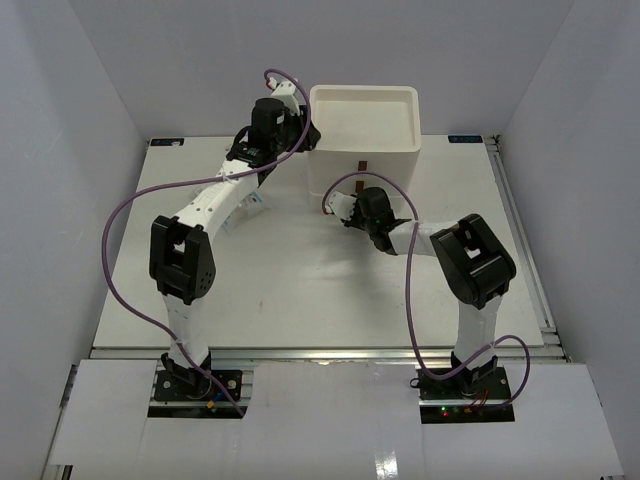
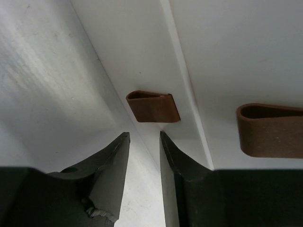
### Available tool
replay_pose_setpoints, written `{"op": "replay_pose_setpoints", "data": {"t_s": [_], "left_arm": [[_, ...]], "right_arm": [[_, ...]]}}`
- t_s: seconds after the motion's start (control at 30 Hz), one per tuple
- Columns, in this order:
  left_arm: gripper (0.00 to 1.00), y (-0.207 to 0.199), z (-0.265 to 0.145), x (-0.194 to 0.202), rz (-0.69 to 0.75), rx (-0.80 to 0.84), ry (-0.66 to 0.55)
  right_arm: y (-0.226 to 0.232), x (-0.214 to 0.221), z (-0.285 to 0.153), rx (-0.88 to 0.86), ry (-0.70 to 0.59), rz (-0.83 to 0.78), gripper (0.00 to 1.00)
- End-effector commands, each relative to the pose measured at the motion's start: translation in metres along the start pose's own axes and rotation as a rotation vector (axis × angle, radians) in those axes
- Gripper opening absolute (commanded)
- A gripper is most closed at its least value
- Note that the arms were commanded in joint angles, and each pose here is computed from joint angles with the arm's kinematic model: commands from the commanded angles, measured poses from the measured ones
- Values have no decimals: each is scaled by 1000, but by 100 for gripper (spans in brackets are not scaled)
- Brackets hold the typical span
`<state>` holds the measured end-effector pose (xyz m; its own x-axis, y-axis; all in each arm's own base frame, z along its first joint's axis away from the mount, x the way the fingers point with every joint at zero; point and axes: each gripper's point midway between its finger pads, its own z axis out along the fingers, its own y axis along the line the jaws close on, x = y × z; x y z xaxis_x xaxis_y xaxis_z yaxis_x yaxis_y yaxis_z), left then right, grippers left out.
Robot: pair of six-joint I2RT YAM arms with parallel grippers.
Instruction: Organize the makeup
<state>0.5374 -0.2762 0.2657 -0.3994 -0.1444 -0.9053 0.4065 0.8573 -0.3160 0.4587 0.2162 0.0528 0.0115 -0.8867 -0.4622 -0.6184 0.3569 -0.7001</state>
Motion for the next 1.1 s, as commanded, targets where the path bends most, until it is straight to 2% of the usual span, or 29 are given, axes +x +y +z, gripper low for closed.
{"op": "replay_pose_setpoints", "data": {"t_s": [0.0, 0.2, 0.27, 0.37, 0.5, 0.67, 0.7, 0.77, 0.87, 1.03, 1.07], "left_arm": [[40, -22, -3, 70, -23, 109, 216], [42, -25, -3, 67, -47, 116, 208], [43, -27, -3, 63, -55, 116, 201], [48, -27, -5, 54, -56, 109, 182], [53, -27, -11, 21, -48, 100, 112], [71, -26, -31, -31, 4, 77, -5], [76, -23, -35, -39, 30, 63, -24], [86, -14, -50, -56, 58, 13, -66], [93, 3, -75, -68, 122, -50, -103], [95, 41, -116, -35, 213, -123, -60], [95, 43, -126, -40, 241, -129, -75]], "right_arm": [[-49, -18, -1, 185, -58, 22, 44], [-50, -19, -4, 177, -71, 37, 52], [-38, -24, -8, 106, -101, 52, 52], [-28, -44, -38, -18, -194, 121, 52], [-9, -75, -114, -283, -362, 213, 53], [10, -77, -205, -575, -542, 239, 64], [12, -86, -228, -629, -638, 220, 67], [15, -78, -253, -697, -704, 272, 71], [15, -61, -265, -713, -728, 323, 71], [7, -50, -283, -683, -784, 378, 72], [5, -48, -285, -673, -786, 386, 72]]}}
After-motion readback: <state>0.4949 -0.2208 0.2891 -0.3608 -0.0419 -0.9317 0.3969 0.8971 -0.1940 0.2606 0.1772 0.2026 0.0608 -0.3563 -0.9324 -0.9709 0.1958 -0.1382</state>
